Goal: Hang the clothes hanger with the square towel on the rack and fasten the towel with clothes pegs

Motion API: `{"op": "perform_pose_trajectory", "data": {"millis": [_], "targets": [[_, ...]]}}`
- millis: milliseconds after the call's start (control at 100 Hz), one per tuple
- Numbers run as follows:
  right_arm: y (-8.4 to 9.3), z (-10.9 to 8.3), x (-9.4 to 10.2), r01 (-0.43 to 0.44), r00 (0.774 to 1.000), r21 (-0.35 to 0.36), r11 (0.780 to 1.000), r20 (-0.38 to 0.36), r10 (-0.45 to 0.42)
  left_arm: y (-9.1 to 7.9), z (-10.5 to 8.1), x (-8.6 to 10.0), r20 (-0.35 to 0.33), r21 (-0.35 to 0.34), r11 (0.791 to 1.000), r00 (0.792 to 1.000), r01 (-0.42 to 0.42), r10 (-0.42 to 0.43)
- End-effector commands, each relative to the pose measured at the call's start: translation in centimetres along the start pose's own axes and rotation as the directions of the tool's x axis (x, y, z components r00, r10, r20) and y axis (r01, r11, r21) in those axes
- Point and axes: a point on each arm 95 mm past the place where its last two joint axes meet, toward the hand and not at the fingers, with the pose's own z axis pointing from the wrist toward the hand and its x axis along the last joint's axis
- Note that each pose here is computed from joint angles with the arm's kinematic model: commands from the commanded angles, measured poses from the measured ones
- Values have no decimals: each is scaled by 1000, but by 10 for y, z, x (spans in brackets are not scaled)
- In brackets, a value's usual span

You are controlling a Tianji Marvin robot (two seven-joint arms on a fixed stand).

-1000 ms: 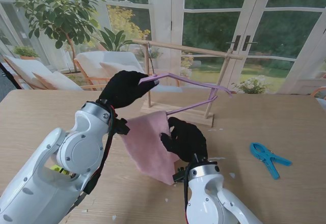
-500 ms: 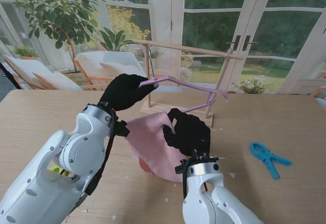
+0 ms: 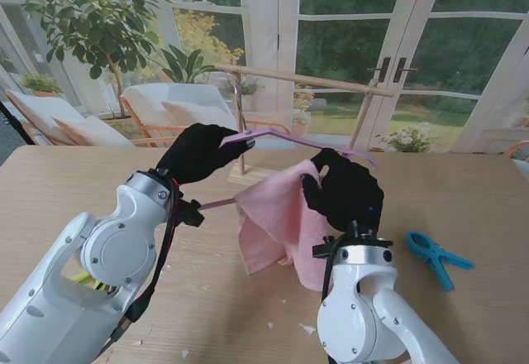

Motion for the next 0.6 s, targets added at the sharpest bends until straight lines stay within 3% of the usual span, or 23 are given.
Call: {"op": "perform_pose_trajectory", "data": {"millis": [0, 250, 590], "targets": [[2, -3, -4, 0, 1000, 11, 1000, 29, 0, -3, -1, 3, -8, -3, 1000, 1000, 7, -7], [3, -6, -21, 23, 996, 29, 999, 85, -26, -11, -1, -1, -8, 24, 999, 999, 37, -36], [-8, -10, -34, 31, 992, 86, 996, 120, -41, -22, -1, 2, -16, 44, 996, 997, 82, -81]]}}
